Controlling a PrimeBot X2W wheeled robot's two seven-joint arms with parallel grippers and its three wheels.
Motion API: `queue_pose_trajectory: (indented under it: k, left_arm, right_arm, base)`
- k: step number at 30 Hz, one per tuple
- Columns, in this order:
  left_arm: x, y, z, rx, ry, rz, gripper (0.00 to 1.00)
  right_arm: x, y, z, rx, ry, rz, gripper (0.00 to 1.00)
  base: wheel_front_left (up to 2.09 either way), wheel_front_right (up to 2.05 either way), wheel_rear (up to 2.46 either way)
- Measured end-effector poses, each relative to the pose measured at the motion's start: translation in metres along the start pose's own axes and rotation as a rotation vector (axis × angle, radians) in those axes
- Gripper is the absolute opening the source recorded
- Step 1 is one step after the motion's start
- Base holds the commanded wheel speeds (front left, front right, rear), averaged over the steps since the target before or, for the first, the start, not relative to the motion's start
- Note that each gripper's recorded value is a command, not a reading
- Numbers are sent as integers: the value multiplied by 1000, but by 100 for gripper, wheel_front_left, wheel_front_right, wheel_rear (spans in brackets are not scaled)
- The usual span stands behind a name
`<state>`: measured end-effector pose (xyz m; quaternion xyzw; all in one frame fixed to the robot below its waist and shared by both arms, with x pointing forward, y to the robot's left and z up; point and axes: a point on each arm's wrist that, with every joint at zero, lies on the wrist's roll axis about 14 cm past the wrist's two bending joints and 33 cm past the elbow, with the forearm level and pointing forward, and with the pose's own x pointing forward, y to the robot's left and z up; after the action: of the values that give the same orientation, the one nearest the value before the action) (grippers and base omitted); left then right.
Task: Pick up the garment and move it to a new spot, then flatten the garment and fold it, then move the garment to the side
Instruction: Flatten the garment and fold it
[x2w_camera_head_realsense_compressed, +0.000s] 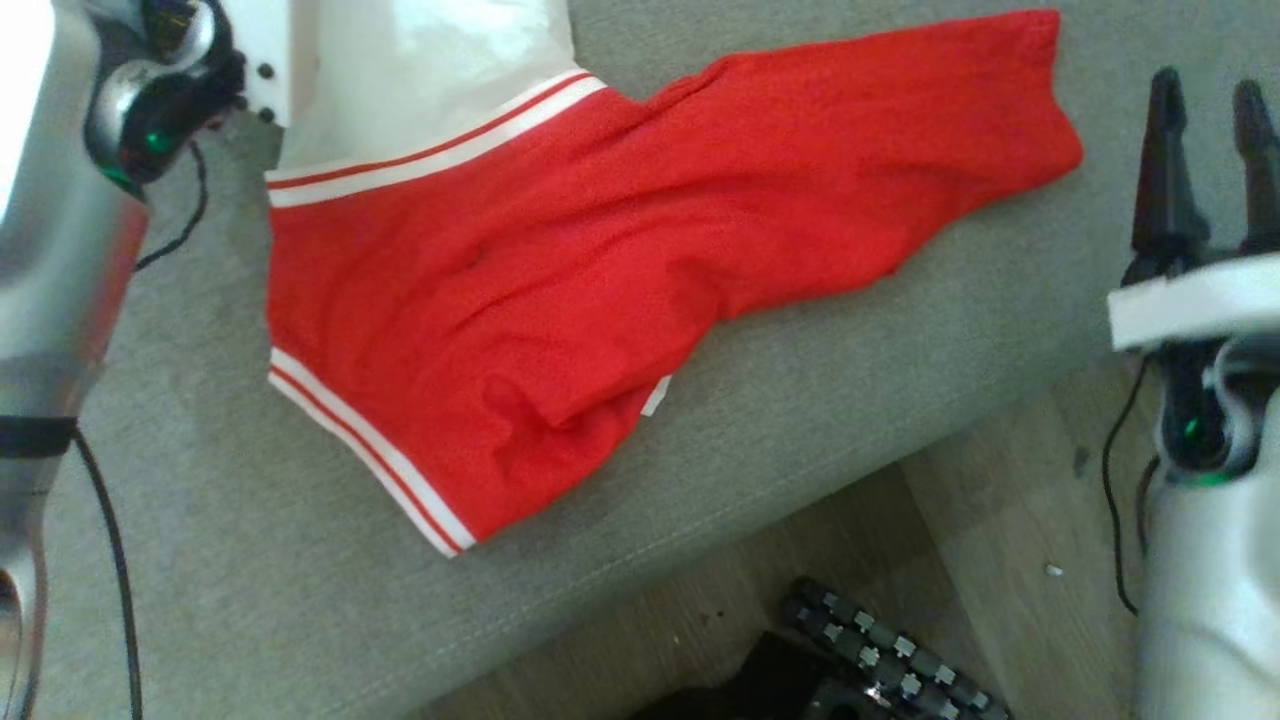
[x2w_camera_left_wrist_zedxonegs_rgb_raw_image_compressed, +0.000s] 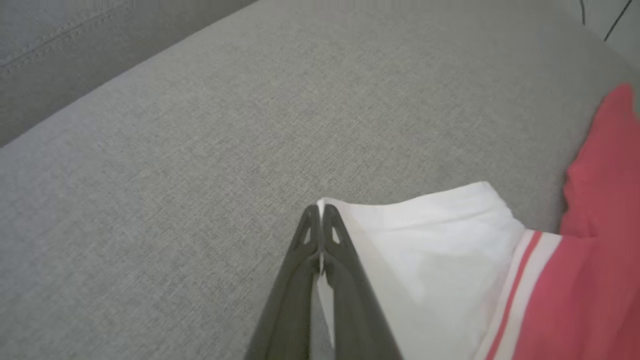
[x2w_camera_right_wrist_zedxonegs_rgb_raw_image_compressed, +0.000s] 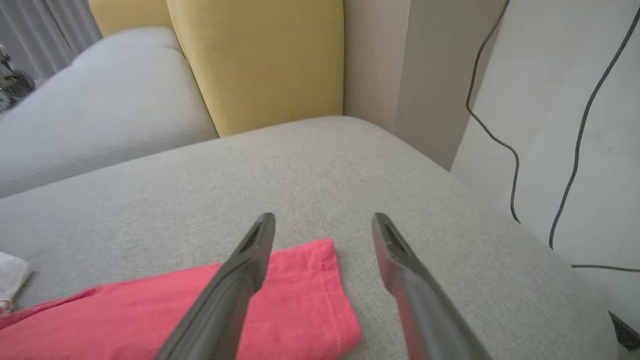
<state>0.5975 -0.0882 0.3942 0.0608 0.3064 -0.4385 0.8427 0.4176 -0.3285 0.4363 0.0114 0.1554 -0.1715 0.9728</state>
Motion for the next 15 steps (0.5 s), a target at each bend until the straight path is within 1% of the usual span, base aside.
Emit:
queue_pose_trajectory:
  k: [7, 11, 15]
  left_arm:
    - [-15, -12, 11, 32, -79, -29, 0]
    - [-23, -15, 14, 55, -105, -38, 0]
    - [-30, -15, 14, 63, -116, -40, 0]
  right_arm:
    - [31, -11, -19, 6, 224, -49, 100]
    - [42, -6, -34, 34, 311, -46, 100]
    - [53, -3, -41, 42, 351, -49, 100]
  base:
    - [0, 0, 0]
    - [0, 0, 0]
    - [0, 0, 0]
